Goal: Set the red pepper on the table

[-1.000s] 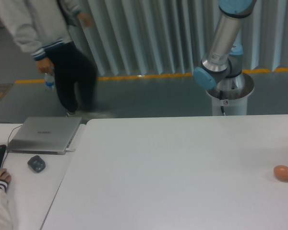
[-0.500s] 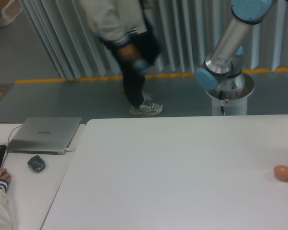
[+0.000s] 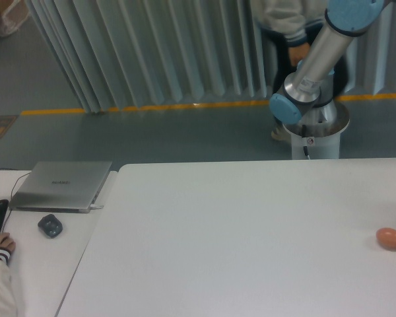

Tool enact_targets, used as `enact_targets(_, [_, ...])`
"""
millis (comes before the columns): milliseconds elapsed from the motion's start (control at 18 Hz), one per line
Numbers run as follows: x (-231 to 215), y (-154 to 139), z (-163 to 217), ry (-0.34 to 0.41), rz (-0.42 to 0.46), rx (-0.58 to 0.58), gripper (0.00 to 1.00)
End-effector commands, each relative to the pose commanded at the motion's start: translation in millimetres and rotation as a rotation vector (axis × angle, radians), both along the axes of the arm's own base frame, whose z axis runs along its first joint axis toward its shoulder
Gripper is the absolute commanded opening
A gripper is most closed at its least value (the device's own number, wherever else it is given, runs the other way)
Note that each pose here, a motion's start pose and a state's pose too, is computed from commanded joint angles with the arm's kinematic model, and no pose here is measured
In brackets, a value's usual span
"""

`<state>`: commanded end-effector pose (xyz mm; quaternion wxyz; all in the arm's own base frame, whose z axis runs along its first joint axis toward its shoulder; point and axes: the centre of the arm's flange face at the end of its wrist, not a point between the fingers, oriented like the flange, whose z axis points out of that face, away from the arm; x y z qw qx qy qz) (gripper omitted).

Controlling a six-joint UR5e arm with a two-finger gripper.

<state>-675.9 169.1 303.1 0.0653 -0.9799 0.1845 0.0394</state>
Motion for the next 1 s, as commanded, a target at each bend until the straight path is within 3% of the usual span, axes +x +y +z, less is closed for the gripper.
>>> enact_targets(611, [-2, 19, -23, -0.006, -0.015, -0.001, 0.97])
enact_targets(1000, [-1, 23, -24, -0.007, -0.024, -0.003, 0.36])
